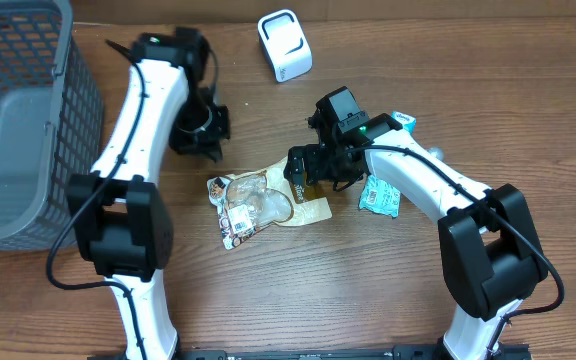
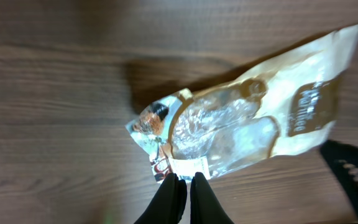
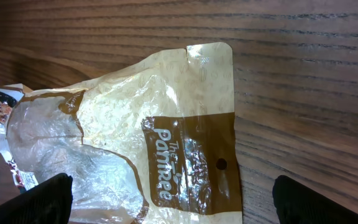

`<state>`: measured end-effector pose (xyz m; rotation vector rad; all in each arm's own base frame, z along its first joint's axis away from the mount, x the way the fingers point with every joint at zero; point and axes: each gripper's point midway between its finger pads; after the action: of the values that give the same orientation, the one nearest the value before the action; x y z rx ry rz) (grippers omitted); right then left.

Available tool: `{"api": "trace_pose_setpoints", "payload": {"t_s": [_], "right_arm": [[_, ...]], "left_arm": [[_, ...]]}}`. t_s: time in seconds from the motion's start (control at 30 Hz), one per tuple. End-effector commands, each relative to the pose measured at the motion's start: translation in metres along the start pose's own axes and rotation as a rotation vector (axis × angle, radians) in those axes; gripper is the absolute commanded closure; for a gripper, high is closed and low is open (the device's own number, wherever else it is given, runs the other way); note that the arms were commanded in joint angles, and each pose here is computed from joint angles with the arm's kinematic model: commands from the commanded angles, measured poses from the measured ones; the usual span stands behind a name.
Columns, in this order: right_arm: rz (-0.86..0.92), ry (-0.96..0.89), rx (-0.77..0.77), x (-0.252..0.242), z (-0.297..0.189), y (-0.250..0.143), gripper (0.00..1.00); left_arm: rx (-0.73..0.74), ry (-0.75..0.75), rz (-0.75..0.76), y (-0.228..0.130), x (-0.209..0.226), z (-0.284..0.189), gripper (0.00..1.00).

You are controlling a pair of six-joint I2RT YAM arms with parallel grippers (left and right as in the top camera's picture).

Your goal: Scan the item barcode

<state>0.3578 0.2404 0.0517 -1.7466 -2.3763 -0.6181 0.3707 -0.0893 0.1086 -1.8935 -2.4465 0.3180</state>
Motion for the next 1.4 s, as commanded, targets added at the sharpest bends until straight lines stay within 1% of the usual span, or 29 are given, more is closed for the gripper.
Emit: {"api": "trace_pose_setpoints", "payload": {"t_s": [0.0,0.2,0.23,0.27,0.37,0.5,0.67,0.73,0.77,0.8,1.17,1.37], "right_arm": [[-0.017,0.013,-0.021,0.004,-0.009,0.002,0.00],[-0.016,0.011,-0.020,0.003,-0.008,0.002,0.00],[-0.016,0.012,-0.020,0.003,-0.008,0.002,0.00],[-0.016,0.012,-0.020,0.003,-0.008,0.002,0.00],[-0.016,0.011,-0.020,0.003,-0.008,0.002,0.00],[-0.016,0.011,-0.020,0.003,-0.008,0.002,0.00],[-0.016,0.012,-0.020,0.003,-0.008,0.002,0.00],[-0.016,0.012,-0.021,0.003,-0.008,0.002,0.00],[-0.016,0.012,-0.021,0.003,-0.008,0.002,0.00],[-0.017,0.012,-0.022,0.003,-0.008,0.002,0.00],[-0.018,0.013,-0.026,0.004,-0.008,0.003,0.00],[-0.020,0.014,-0.025,0.005,-0.007,0.003,0.00]], "left_arm": [[0.011,0.080,-0.031,-0.009,0.009,0.012,0.96],[0.049,0.106,-0.054,-0.016,0.018,0.035,0.96],[0.052,0.108,-0.054,-0.016,0.019,0.038,0.95],[0.053,0.109,-0.054,-0.016,0.020,0.040,0.91],[0.048,0.105,-0.053,-0.015,0.020,0.045,0.89],[0.031,0.096,-0.050,-0.010,0.018,0.053,0.89],[0.065,0.104,-0.054,-0.018,0.022,0.061,0.92],[0.069,0.107,-0.055,-0.019,0.023,0.062,0.86],[0.070,0.107,-0.055,-0.020,0.023,0.062,0.87],[0.072,0.108,-0.055,-0.020,0.023,0.062,0.96],[0.165,0.152,-0.074,-0.043,0.034,0.056,0.96],[0.152,0.161,-0.088,-0.041,0.034,0.057,0.96]]}}
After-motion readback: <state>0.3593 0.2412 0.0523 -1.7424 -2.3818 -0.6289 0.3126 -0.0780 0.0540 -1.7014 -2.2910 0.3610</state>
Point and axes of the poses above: each gripper's point midway between its finger pads, its own z axis out along the fingers, its own x axis along the line the jaws close on, y = z × x, and after that the axes turned 8 degrees about -z, right-handed
